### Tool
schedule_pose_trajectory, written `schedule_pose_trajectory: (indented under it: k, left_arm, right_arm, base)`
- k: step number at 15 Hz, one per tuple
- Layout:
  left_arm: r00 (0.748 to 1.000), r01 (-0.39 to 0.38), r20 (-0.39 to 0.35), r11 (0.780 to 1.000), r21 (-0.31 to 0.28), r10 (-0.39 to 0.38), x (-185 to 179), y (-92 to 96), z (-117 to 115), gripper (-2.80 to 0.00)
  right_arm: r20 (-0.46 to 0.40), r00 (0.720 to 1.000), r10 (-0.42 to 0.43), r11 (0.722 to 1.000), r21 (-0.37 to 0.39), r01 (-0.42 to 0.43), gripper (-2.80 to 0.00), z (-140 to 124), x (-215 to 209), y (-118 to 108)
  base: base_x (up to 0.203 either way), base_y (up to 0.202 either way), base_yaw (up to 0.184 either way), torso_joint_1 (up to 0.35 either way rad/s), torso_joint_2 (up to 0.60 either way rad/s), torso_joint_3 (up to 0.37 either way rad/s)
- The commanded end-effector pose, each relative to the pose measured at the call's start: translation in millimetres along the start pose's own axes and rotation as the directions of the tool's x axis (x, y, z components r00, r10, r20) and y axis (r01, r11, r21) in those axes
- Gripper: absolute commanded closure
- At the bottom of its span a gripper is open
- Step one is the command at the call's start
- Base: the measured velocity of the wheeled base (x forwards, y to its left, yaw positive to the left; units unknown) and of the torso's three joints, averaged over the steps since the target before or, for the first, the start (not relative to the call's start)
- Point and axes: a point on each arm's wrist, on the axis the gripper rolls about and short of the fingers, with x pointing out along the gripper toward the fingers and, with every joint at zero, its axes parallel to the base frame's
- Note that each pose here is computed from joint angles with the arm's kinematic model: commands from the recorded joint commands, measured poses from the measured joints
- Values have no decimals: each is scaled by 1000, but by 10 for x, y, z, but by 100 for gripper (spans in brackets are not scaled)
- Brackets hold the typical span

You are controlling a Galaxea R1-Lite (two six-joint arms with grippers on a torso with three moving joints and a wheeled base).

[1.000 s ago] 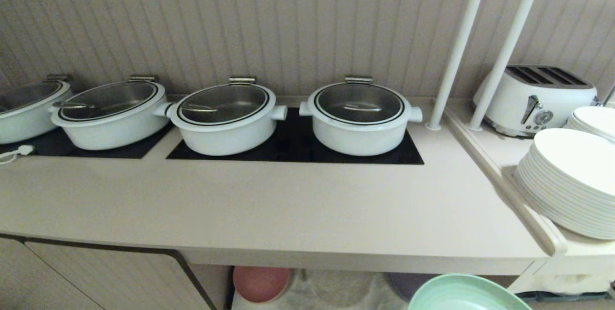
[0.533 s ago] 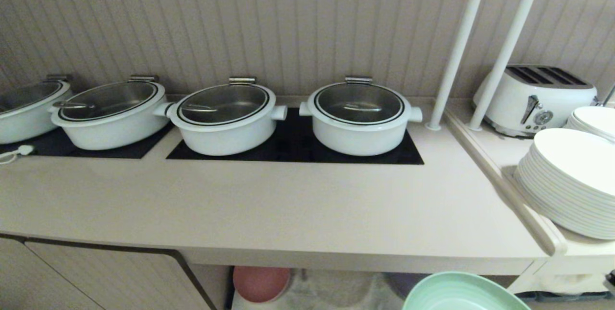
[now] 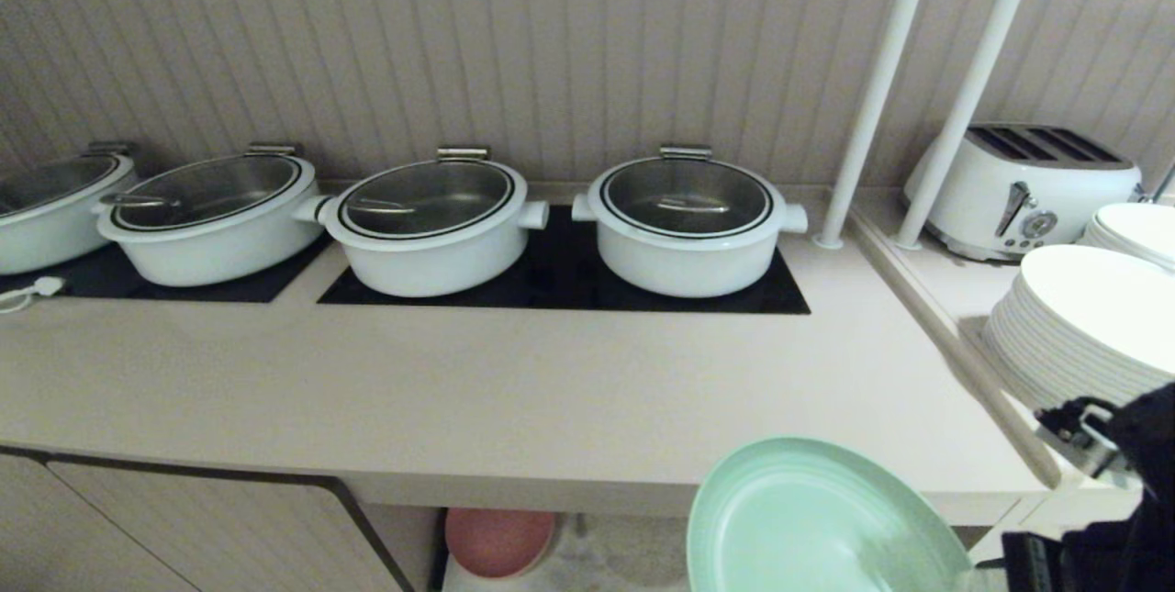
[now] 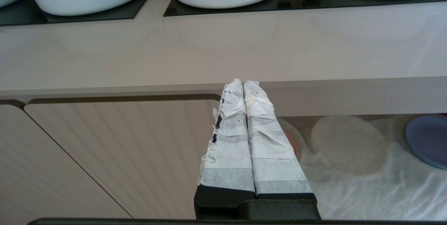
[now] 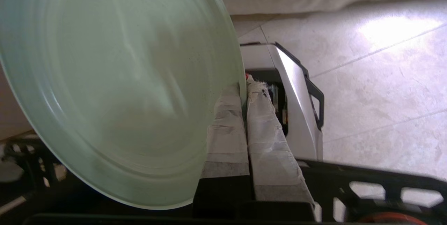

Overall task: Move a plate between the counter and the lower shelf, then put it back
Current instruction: Put the plate

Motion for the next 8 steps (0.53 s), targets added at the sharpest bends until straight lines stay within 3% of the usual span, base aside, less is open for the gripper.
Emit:
schedule_pose_trajectory:
  k: [1,8]
  left_arm:
    - [1000,0,1,1000,0,0,0,0,0,0]
    - [1000,0,1,1000,0,0,0,0,0,0]
  right_arm:
    - [-39,999,-37,999,3,37,0,162,204,155]
    - [-30,999,-31,999,14,31,0,568,695,529]
  base:
    - [0,0,0,0,0,0]
    - [0,0,0,0,0,0]
